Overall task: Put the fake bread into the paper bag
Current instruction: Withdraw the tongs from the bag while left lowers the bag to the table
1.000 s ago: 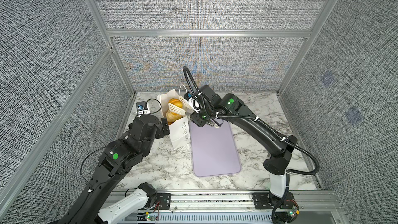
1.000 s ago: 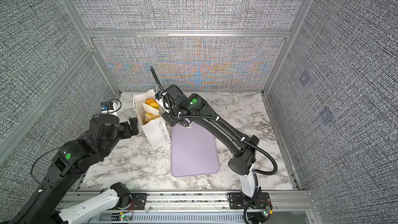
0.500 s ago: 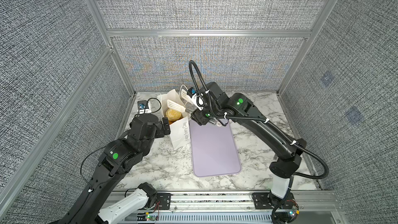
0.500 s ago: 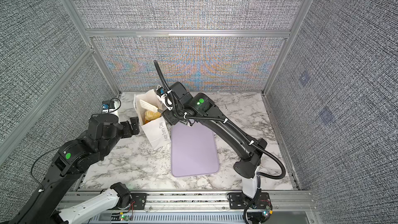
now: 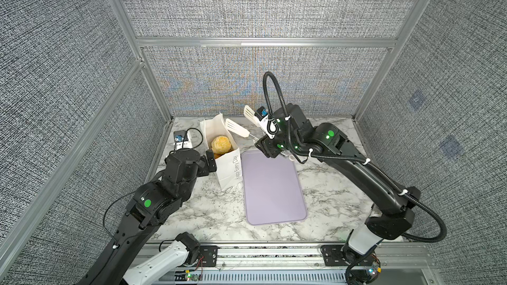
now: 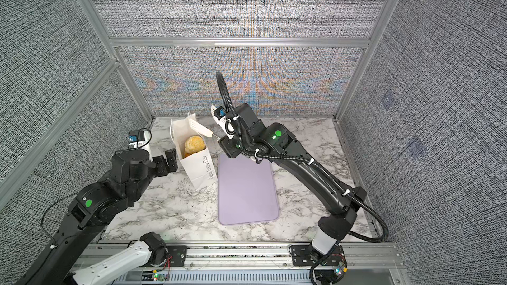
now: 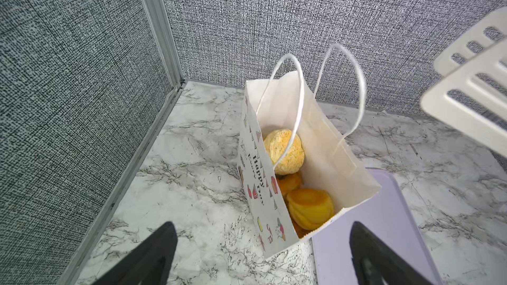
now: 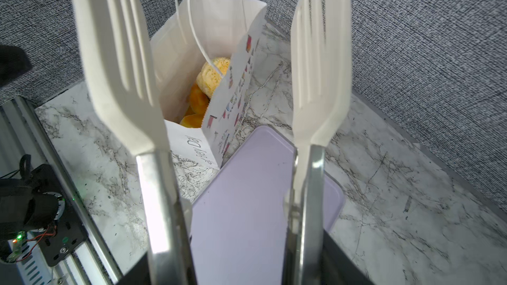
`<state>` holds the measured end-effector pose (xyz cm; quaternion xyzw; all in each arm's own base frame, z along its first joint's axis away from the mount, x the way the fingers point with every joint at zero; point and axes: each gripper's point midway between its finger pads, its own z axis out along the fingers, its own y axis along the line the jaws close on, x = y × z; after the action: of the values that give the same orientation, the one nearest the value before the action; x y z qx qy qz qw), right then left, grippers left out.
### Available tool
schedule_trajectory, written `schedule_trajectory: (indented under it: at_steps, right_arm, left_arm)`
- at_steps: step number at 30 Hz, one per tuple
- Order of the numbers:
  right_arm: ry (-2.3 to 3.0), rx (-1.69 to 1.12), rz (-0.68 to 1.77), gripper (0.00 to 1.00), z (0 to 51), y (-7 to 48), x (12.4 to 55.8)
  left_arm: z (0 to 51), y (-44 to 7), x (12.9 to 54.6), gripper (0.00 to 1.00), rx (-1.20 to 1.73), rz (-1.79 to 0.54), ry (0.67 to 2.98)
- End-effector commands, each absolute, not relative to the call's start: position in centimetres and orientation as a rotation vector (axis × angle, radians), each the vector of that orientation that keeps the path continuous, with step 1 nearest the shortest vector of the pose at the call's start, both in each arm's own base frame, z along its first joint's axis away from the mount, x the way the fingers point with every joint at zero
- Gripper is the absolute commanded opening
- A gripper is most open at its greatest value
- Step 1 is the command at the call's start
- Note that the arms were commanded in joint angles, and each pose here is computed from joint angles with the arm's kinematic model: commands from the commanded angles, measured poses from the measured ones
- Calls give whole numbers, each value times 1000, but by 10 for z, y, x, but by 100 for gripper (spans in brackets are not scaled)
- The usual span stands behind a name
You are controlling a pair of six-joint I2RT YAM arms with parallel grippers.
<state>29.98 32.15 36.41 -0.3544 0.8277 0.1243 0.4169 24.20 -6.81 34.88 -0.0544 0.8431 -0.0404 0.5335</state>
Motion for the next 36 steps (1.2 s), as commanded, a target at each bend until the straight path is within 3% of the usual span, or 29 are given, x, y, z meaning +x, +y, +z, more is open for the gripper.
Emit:
schedule_trajectory:
  at_steps: [1,11,25,36]
  right_arm:
    - [2059,-811,282,63,370,308,309]
    - [2152,-572,196,64,334,236,321]
    - [2470,-162,-122,64,194,111,350]
    - [2645,83,-146,64,110,63,347]
  left_arm:
    - [355,-67,246,99,-162,-100,1978]
    - [353,-60,247,99,-205,-73,1960]
    - [333,-43,238,99,-270,-4,1981]
    - [301,-39,236,99,-304,48,2043]
